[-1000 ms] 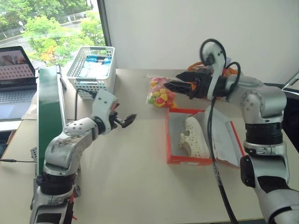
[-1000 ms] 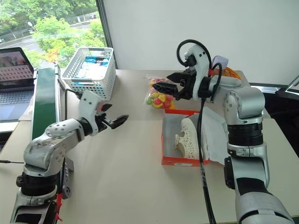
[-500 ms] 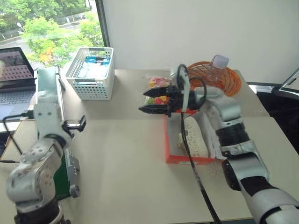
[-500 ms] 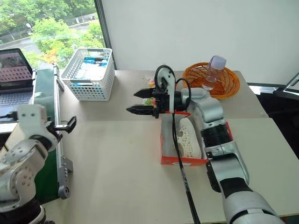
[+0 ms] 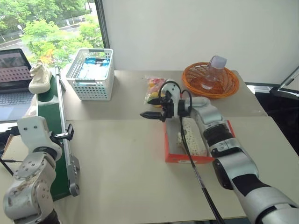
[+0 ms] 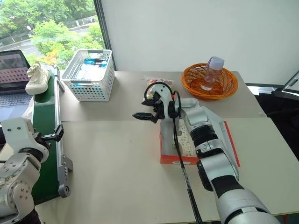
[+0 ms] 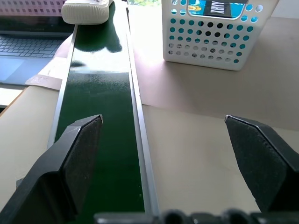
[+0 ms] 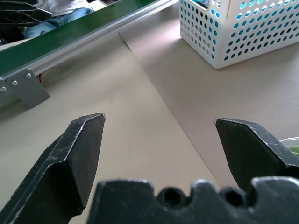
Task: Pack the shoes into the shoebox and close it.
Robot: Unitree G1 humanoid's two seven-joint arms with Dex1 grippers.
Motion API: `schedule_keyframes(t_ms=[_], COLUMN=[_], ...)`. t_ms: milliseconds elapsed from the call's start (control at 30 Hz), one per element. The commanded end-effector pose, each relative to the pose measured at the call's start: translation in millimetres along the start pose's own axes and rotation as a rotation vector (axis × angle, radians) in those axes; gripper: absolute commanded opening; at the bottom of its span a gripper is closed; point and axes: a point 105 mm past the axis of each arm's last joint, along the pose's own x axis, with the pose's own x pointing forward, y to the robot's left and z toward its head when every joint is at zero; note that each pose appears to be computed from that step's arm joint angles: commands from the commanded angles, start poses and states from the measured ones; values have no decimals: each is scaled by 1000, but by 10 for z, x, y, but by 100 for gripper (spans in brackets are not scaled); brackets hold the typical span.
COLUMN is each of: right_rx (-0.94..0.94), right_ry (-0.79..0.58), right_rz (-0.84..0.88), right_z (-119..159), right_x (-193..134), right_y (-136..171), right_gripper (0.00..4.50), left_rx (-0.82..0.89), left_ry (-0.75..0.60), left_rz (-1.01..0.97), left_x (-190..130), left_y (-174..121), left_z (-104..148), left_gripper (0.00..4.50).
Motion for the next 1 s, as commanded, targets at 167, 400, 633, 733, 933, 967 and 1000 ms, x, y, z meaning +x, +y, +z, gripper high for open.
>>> schedule_keyframes(t_ms=[167,400,633,733,933,967,1000], right_rx=[-75,-130,-140,-131,-122,-120,-118], right_ry=[-78,-36,-11,-9,0,0,-1], right_rz=[100,0,-260,-299,-309,-310,-311], right_z=[188,105,62,41,-3,-6,-7], right_x=[-19,-174,-321,-353,-363,-359,-355], right_y=[269,156,-220,-277,-293,-293,-293], right_gripper=[446,446,446,446,446,446,446], left_rx=[4,13,9,15,61,70,76], left_ry=[-40,-42,-56,-66,-78,-72,-66], left_rz=[96,107,113,132,203,208,210], left_x=[121,180,175,123,65,84,106], left_y=[208,281,331,404,660,704,728], left_z=[39,7,11,45,153,152,151], left_gripper=[450,450,450,450,450,450,450])
